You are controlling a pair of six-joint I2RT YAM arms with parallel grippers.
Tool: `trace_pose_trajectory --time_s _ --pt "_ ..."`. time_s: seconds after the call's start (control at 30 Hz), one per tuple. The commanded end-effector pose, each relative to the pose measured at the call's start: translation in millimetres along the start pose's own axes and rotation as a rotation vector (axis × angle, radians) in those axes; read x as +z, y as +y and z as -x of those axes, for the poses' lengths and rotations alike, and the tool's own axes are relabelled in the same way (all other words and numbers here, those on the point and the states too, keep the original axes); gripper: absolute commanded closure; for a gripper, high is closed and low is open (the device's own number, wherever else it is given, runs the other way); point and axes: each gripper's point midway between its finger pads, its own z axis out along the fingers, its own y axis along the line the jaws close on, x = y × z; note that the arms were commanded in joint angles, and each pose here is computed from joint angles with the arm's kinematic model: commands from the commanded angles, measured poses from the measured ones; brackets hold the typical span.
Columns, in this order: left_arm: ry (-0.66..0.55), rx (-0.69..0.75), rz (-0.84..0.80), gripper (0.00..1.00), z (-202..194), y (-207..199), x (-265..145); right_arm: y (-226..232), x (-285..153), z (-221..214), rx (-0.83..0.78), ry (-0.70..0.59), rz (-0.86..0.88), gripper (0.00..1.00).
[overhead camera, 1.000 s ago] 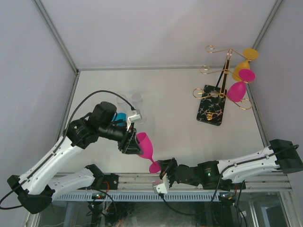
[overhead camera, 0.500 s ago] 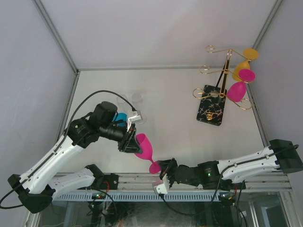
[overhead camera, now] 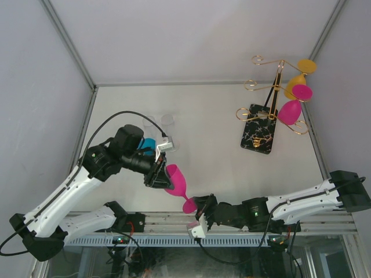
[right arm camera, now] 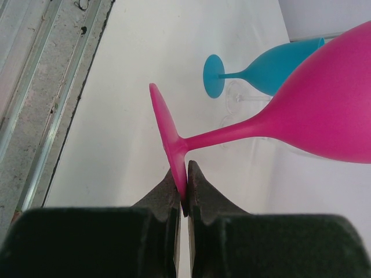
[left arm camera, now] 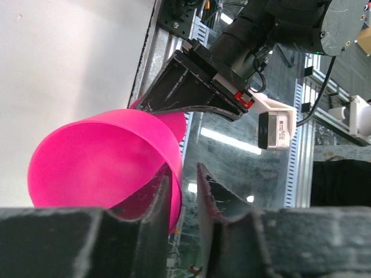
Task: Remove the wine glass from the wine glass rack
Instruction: Place the wine glass at the center of the board.
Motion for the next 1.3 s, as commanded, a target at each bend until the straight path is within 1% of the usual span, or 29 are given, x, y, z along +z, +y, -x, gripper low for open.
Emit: trace_pose_trajectory --time_s 0.0,0.07,0.17,0.23,0.3,0.57,0.63,0.8,0.9,0.93,1.17,1.23,1.27 --pt "-0.030 0.036 -0.056 0.68 12 -24 -14 -21 -5 -4 0.066 0.023 -0.099 1.00" --pt "-0.023 0.029 -0.066 0.68 10 -25 -13 -21 -6 -4 0.065 0.025 -0.100 1.00" --pt "-0.026 0.032 -0.064 0.77 11 -25 -13 -22 -7 -4 0.066 0.024 -0.102 1.00" --pt "-0.030 0.034 -0.066 0.85 12 -26 -13 -22 -7 -5 0.067 0.026 -0.103 1.00" --pt "-0.036 0.038 -0.057 0.99 14 -25 -14 -22 -8 -5 0.068 0.027 -0.104 1.00" --pt "-0.058 0.062 -0.024 1.00 19 -24 -18 -24 -9 -3 0.092 0.011 -0.120 1.00" --pt "-0.059 0.061 -0.016 1.00 19 -23 -18 -23 -9 -3 0.091 0.006 -0.113 0.97" --pt "-0.059 0.064 -0.005 1.00 21 -22 -19 -22 -9 -2 0.093 0.004 -0.109 0.93" --pt "-0.066 0.063 0.019 1.00 24 -20 -21 -23 -9 -4 0.091 0.013 -0.114 0.74" --pt "-0.068 0.059 0.025 1.00 25 -20 -22 -23 -10 -6 0.090 0.022 -0.118 0.70" --pt "-0.073 0.062 0.060 1.00 28 -16 -24 -28 -13 -9 0.101 0.033 -0.148 0.63" --pt "-0.066 0.042 0.102 1.00 27 -8 -23 -34 -15 -8 0.117 0.034 -0.176 0.62" --pt "-0.067 0.018 0.153 1.00 28 1 -23 -39 -17 -7 0.130 0.037 -0.201 0.61"
